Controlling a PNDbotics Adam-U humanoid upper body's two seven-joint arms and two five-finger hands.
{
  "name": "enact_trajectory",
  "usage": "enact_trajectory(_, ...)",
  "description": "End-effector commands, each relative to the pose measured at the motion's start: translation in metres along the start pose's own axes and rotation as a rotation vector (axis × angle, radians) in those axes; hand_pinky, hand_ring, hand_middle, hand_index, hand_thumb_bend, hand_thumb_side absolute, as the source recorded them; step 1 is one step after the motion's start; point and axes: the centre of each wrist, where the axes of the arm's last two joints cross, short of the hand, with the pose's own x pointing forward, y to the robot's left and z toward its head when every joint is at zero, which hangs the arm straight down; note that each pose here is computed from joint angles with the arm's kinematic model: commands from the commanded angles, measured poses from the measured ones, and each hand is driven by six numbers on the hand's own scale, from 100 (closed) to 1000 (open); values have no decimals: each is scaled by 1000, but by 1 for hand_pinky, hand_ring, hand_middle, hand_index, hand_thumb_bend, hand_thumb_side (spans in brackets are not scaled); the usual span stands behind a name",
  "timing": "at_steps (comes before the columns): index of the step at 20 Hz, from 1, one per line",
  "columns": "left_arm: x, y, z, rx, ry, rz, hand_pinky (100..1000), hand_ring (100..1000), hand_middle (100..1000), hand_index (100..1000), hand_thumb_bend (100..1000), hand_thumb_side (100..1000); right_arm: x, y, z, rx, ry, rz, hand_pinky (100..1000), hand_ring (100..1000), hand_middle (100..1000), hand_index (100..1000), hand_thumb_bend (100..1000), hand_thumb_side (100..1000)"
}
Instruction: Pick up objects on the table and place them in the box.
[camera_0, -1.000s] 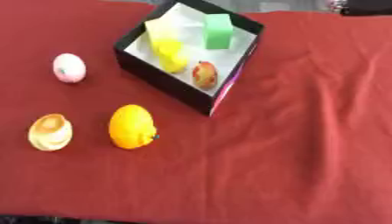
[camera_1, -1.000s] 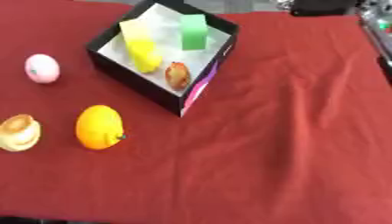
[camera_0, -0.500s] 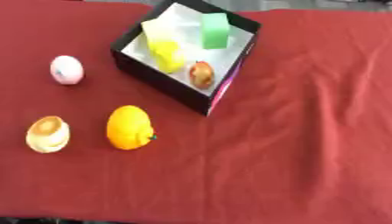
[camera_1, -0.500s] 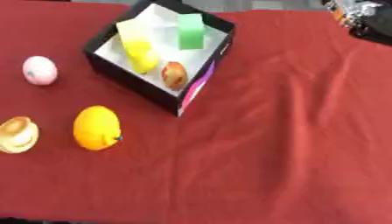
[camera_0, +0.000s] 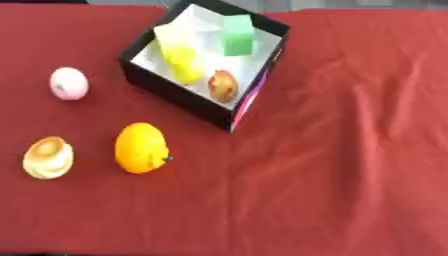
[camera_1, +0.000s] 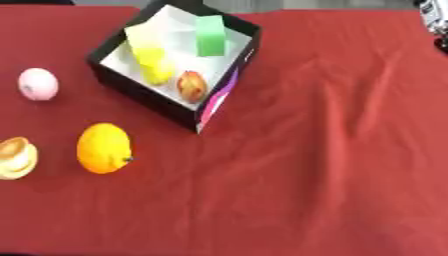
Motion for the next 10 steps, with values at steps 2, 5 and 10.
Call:
enact_trajectory(2, 8, 13, 0, -294, 77, -150, 839, 857, 793, 830, 583, 315, 9, -2, -3, -32, -16, -2, 969, 766, 728, 864, 100, 524)
enact_trajectory(5, 12, 7, -2, -416, 102, -228, 856, 866, 797, 834, 646, 275, 8, 0, -3, -59, 7, -15, 971, 763, 725, 863, 100, 526)
enact_trajectory(10, 14, -8, -6, -562, 119, -325, 861, 866, 774, 829, 708, 279, 0, -1, -5, -76, 67, -46, 974, 762, 723, 860, 100, 534)
